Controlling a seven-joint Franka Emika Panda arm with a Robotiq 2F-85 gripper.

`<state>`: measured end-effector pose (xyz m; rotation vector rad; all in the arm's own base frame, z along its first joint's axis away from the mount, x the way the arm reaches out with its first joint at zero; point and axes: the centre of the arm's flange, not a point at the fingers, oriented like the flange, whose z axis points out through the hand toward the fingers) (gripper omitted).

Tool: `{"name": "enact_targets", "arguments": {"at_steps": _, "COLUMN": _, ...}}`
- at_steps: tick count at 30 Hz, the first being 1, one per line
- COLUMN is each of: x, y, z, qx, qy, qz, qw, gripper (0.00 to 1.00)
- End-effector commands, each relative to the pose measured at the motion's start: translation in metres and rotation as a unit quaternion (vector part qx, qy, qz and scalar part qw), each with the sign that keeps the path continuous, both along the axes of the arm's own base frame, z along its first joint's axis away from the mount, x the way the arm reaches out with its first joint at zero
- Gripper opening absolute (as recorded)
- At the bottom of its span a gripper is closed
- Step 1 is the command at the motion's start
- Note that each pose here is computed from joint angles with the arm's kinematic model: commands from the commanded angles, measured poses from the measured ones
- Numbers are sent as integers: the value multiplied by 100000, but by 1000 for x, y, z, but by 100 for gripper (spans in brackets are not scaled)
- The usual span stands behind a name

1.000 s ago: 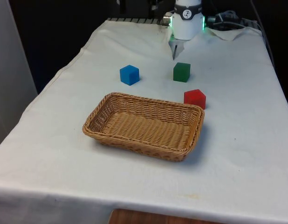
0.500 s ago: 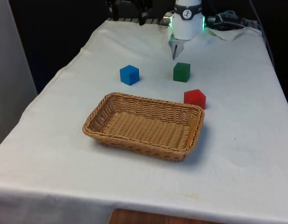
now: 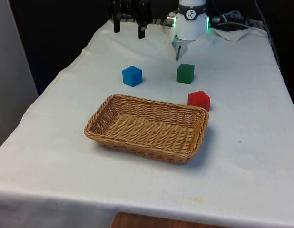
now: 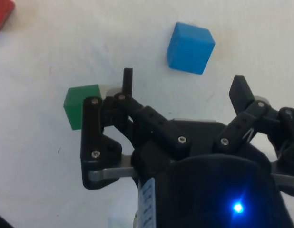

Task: Pick up the blue cube and place it into the basket.

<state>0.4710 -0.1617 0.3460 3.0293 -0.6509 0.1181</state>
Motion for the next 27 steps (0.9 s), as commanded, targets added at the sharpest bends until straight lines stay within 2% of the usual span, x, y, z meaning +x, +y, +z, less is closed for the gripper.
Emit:
{"name": "enact_targets", "arguments": {"at_steps": 1, "x": 0, "y": -2, "z": -4, "qx": -774, "qy": -388, "qz": -675, "qw": 99994, "gripper": 100}}
{"name": "enact_targets", "arguments": {"at_steps": 2, "x": 0, "y": 0, "z": -2, "qx": -94, "qy": -42, "qz": -264, "qw": 100000, "gripper": 100}}
{"name": "enact_targets", "arguments": {"at_steps": 3, "x": 0, "y": -2, "z": -6, "qx": -906, "qy": -425, "qz": -997, "qw": 99990, "gripper": 100}}
{"name": "enact_targets", "arguments": {"at_steps": 5, "x": -1, "y": -3, "z": -10, "qx": -1178, "qy": -403, "qz": -1802, "qw": 99976, "gripper": 100}}
{"name": "enact_targets", "arguments": {"at_steps": 10, "x": -1, "y": -4, "z": -13, "qx": -690, "qy": 11, "qz": -2120, "qw": 99975, "gripper": 100}}
{"name": "enact_targets", "arguments": {"at_steps": 19, "x": -18, "y": -8, "z": -23, "qx": -521, "qy": -1131, "qz": -2542, "qw": 99960, "gripper": 100}}
{"name": "enact_targets", "arguments": {"at_steps": 20, "x": -18, "y": -7, "z": -24, "qx": -308, "qy": -382, "qz": -2630, "qw": 99964, "gripper": 100}}
{"name": "enact_targets", "arguments": {"at_steps": 21, "x": -24, "y": -8, "z": -28, "qx": -460, "qy": -1538, "qz": -2567, "qw": 99954, "gripper": 100}}
{"name": "enact_targets", "arguments": {"at_steps": 27, "x": -40, "y": -6, "z": -41, "qx": -283, "qy": -2681, "qz": -2612, "qw": 99930, "gripper": 100}}
